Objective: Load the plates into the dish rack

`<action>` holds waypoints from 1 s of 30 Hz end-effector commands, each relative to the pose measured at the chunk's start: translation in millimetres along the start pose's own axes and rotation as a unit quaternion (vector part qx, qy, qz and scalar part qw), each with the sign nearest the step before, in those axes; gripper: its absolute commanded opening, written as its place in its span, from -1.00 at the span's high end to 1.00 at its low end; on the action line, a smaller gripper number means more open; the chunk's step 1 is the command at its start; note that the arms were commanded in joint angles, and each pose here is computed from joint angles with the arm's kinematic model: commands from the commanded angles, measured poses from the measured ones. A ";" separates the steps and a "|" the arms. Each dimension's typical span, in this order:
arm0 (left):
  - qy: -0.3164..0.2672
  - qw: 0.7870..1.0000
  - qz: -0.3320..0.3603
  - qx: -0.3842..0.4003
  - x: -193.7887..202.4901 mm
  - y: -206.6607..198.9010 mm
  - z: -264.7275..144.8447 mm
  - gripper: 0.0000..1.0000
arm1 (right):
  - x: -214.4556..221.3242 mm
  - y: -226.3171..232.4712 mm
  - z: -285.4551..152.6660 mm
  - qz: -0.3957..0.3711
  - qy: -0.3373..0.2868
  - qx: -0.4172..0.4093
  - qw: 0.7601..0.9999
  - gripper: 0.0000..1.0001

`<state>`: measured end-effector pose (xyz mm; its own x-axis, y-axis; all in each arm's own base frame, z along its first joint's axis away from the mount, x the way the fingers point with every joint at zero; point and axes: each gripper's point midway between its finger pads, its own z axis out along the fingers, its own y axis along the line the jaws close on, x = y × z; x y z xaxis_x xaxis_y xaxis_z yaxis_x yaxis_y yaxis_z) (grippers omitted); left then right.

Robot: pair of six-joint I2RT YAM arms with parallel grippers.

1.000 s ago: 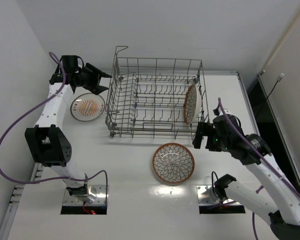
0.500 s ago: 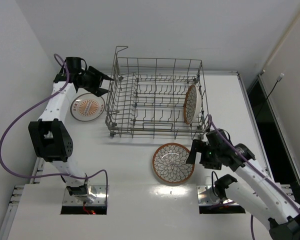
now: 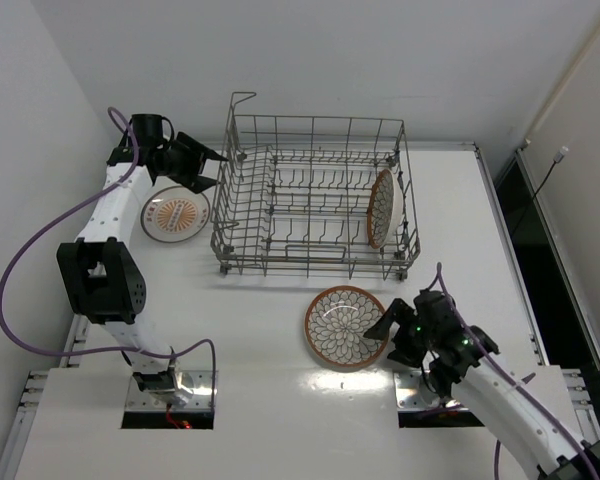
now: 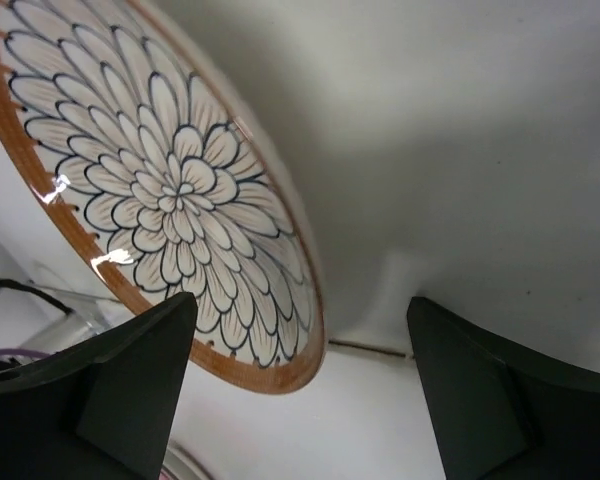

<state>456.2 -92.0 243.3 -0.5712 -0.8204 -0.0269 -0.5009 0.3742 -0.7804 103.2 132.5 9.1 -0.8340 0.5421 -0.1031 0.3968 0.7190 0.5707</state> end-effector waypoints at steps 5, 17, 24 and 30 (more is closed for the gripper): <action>-0.006 1.000 0.019 0.020 1.5 -9.6 -11.2 -0.11 | -4.2 -3.0 25.0 0.084 -0.023 -0.041 0.995 -0.48; -0.008 0.999 0.021 0.024 5.3 -8.4 -16.5 -0.11 | 4.1 -25.9 28.7 0.086 0.004 0.027 0.996 1.00; -0.012 0.999 0.021 0.022 5.3 -6.7 -17.8 -0.11 | -18.6 -3.0 -24.1 0.018 -0.030 0.072 0.997 1.00; -0.012 0.999 0.021 0.022 5.3 -6.7 -17.8 -0.11 | -26.6 19.2 -87.4 -0.049 -0.036 0.101 0.993 1.00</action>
<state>451.0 -90.9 235.6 -0.5704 -0.8207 -0.0322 -0.5063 0.3822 -0.7731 109.4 103.0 58.2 -0.8191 0.5473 -0.1716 0.4491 0.7981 0.4016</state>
